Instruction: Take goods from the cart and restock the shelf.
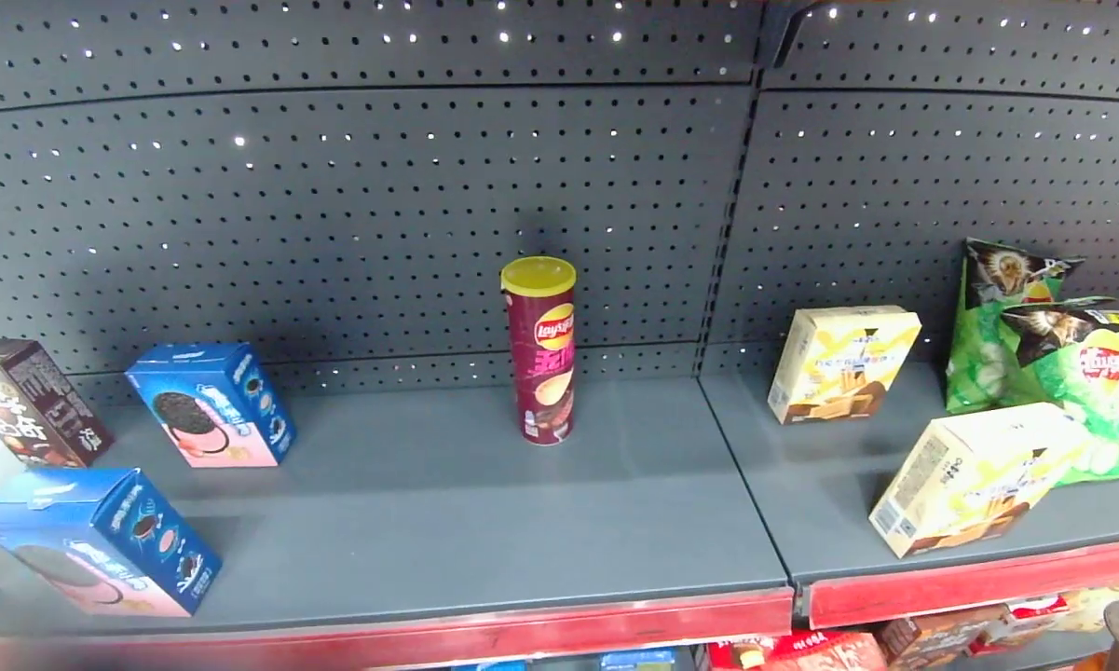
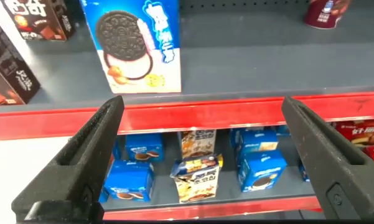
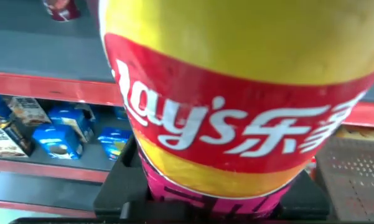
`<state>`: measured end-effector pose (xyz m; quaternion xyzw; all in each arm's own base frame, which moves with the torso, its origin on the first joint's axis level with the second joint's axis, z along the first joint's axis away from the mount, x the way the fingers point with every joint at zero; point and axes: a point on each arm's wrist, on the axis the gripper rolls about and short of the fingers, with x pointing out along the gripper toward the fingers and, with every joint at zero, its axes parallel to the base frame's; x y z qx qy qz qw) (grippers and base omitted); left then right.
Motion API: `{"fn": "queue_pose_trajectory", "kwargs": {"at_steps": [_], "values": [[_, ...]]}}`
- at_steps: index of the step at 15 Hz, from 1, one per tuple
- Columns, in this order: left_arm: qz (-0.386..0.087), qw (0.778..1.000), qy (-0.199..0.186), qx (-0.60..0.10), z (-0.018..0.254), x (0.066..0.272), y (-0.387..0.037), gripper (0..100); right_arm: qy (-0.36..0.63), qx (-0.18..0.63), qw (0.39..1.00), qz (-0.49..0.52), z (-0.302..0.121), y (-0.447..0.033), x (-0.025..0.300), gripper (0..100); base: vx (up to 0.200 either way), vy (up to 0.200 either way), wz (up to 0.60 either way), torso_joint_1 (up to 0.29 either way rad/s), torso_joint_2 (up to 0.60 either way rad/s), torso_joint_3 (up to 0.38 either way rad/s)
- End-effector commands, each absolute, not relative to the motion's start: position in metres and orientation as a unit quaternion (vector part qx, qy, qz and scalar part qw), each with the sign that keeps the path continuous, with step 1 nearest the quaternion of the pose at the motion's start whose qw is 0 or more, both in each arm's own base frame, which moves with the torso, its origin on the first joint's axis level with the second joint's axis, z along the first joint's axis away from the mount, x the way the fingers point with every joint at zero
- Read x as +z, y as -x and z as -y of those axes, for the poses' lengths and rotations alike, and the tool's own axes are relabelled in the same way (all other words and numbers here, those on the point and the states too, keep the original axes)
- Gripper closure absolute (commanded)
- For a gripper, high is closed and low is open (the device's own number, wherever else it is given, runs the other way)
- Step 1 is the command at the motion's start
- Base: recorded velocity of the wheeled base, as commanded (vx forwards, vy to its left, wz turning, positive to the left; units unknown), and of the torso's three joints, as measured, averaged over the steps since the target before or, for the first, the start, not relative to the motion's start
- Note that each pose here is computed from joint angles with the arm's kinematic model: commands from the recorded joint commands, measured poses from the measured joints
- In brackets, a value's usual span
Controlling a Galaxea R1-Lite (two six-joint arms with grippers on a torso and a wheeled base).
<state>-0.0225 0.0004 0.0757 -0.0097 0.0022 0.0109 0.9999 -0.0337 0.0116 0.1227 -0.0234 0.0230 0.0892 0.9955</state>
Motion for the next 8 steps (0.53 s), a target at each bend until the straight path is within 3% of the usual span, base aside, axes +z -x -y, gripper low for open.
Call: {"fn": "queue_pose_trajectory", "kwargs": {"at_steps": [1,5,8], "values": [[-0.003,1.0,0.01,0.012,-0.0004,0.0756,0.0223,0,0.022,0.096,0.995,-0.028,-0.0114,0.0325,0.1217,100,0.0,0.0,0.0,0.0,0.0,0.0],[-0.003,1.0,0.01,0.012,-0.0004,0.0756,0.0223,0,0.023,0.115,0.993,-0.018,-0.0111,0.0321,0.1211,100,0.0,0.0,0.0,0.0,0.0,0.0],[-0.002,1.0,0.009,0.012,-0.0004,0.076,0.0225,0,0.019,0.073,0.997,-0.024,-0.0117,0.0303,0.1181,100,0.0,0.0,0.0,0.0,0.0,0.0]]}}
